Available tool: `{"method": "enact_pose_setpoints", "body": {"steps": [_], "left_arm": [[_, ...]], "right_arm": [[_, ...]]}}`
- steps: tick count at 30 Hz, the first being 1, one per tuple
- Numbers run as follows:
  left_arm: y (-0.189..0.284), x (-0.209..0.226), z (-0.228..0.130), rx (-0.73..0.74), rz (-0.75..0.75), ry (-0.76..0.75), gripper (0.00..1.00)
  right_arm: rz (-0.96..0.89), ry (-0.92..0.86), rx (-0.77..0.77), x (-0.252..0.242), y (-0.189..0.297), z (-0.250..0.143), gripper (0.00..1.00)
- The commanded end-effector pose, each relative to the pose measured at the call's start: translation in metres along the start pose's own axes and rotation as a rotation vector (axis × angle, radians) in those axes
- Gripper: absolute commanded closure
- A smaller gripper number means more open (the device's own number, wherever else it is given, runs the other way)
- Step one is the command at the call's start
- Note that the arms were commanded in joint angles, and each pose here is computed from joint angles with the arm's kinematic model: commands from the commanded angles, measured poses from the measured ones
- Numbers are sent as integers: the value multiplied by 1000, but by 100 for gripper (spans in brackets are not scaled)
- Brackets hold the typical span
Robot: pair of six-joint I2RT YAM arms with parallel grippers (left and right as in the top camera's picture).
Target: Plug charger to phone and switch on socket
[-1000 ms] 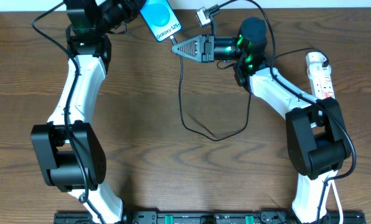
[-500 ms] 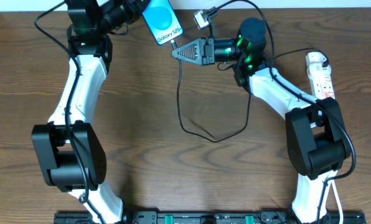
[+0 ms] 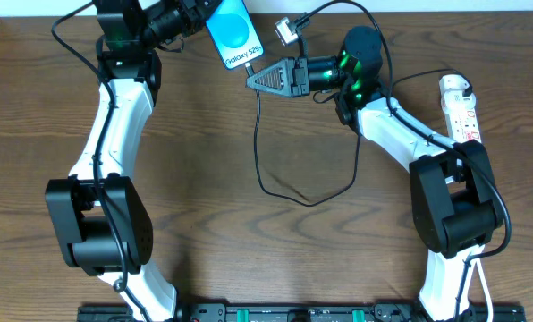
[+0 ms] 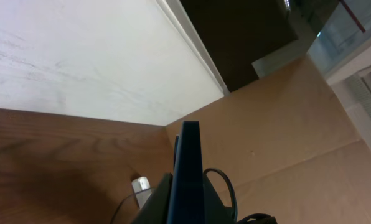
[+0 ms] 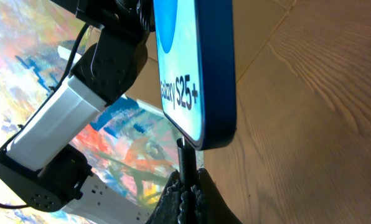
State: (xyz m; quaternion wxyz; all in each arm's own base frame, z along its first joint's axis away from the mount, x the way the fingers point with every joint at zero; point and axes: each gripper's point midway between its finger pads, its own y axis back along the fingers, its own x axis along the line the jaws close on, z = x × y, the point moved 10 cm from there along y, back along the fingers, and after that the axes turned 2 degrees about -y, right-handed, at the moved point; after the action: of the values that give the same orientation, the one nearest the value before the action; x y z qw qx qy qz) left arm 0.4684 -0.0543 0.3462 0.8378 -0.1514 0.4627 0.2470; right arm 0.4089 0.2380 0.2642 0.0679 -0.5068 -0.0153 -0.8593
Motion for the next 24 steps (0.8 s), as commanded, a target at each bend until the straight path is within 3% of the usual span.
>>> {"method": "enact_pose_setpoints", "body": {"steps": [1,24], "left_arm": [[-6,-19,-13,151,-100,-25,92],[-5,-20,-15,184,-114,-12,93]], "right_arm": [[-40,22,-137,1,3,14,99],[-45,88,-148,2,8,16,99]]}}
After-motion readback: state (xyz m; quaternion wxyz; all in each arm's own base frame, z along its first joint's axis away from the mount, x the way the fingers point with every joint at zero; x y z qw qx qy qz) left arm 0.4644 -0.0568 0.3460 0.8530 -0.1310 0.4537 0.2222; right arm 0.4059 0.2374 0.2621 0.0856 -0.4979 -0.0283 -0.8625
